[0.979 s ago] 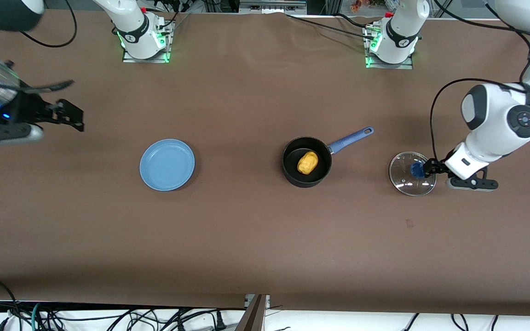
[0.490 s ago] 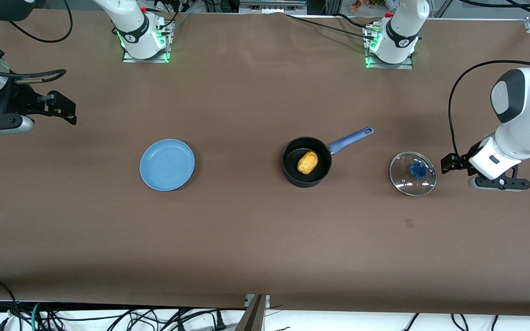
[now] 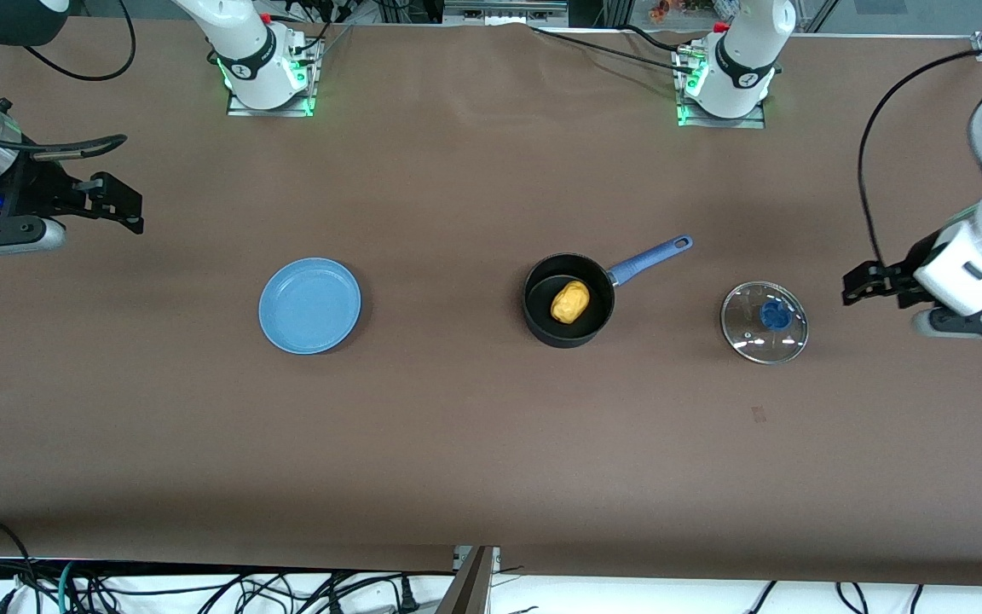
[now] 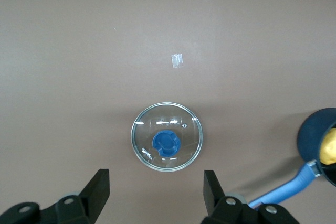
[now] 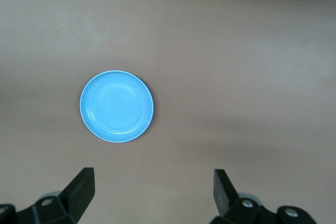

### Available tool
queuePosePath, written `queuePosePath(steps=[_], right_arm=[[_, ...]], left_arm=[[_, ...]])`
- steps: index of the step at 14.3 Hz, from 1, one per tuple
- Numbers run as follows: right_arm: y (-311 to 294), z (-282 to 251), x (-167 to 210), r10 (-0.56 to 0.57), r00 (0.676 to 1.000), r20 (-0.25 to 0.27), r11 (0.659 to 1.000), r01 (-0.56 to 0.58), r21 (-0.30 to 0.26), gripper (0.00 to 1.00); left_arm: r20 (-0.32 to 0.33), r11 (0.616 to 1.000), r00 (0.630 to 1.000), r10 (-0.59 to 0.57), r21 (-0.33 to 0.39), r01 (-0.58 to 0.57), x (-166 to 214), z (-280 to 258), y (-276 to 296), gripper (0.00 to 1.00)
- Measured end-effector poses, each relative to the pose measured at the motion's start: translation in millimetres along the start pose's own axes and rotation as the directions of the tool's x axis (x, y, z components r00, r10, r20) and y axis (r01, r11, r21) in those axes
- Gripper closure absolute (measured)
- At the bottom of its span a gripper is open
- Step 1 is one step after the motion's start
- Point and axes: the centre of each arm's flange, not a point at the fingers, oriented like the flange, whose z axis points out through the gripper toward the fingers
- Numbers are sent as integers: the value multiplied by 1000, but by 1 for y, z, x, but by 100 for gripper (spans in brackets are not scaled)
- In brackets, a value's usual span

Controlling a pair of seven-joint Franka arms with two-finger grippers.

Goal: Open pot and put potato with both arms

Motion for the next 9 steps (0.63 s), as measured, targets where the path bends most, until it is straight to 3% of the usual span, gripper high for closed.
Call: queuePosePath(steps=[2,6,8,9], right_arm=[[0,1,1,0,1000,2,1000,0,0,0],[1,1,1,1,1000,1,1000,-1,-1,0],[1,1,1,2,1000,1,1000,-2,-1,0],[2,1,1,3,1000,1,1000,-3,-1,0]], left_arm=[[1,1000,1000,2,0,-2,-1,-15,2,13],[25,999,999,-38,0,38,-5,-37,5,11],[31,998,997,-67,0,67,-7,-46,9,0],[32,998,997,-70,-1,70,-7,-50,11,0]])
